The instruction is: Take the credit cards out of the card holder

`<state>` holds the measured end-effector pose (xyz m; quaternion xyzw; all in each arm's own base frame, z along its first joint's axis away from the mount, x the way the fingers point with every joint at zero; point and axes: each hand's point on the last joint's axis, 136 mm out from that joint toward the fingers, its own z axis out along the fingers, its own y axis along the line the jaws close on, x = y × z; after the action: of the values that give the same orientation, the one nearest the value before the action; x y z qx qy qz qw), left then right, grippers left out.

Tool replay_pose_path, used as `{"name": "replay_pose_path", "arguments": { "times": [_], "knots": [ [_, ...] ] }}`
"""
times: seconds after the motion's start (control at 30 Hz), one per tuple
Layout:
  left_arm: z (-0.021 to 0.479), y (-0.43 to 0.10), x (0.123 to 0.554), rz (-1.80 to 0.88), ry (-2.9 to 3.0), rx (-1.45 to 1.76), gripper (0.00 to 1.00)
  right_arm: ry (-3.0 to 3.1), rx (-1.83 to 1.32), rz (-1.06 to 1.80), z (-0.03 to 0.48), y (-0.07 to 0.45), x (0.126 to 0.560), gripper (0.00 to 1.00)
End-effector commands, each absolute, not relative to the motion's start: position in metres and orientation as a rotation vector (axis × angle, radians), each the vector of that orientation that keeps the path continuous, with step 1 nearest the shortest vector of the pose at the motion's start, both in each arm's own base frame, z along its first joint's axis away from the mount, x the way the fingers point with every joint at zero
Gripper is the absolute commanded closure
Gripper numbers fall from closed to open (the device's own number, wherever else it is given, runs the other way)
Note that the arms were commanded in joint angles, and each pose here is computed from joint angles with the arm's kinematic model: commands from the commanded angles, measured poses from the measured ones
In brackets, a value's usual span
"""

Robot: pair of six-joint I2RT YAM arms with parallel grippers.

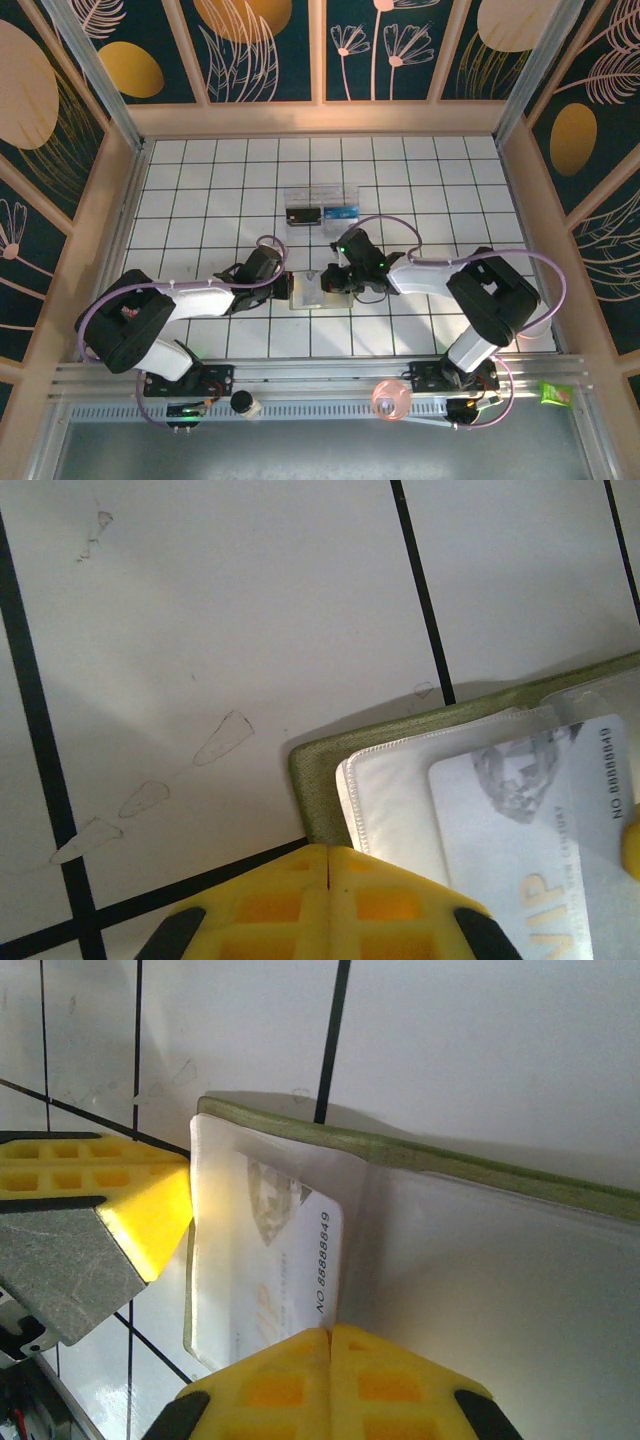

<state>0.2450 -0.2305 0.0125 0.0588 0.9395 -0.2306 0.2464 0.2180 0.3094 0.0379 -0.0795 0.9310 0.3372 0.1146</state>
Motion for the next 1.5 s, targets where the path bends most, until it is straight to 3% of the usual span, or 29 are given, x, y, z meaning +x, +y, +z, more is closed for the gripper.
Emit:
{"name": "replay_pose_path", "arguments": {
  "times": [0.0,0.67,0.87,1.0,1.1,1.37,1.47],
  "knots": [
    [-0.011,-0.225,0.227,-0.604,2.667,0.18,1.0,2.755,-0.171,0.895,0.035,0.29,0.216,1.0],
    [0.029,-0.229,0.248,-0.602,2.55,0.163,1.0,2.618,-0.107,0.786,0.09,0.256,0.223,1.0],
    [0.097,-0.232,0.264,-0.677,2.326,0.166,0.74,2.457,-0.173,0.932,0.122,0.261,0.227,1.0],
    [0.137,-0.257,0.252,-0.971,2.147,0.239,0.5,2.351,-0.221,1.023,0.144,0.267,0.23,1.0],
    [0.155,-0.269,0.241,-1.136,2.057,0.277,0.4,2.272,-0.255,1.098,0.161,0.271,0.23,1.0],
    [0.199,-0.272,0.222,-1.473,1.801,0.309,0.37,2.098,-0.364,1.29,0.193,0.28,0.215,1.0],
    [0.207,-0.273,0.218,-1.548,1.755,0.33,0.51,2.05,-0.391,1.349,0.201,0.282,0.209,1.0]
  ]
}}
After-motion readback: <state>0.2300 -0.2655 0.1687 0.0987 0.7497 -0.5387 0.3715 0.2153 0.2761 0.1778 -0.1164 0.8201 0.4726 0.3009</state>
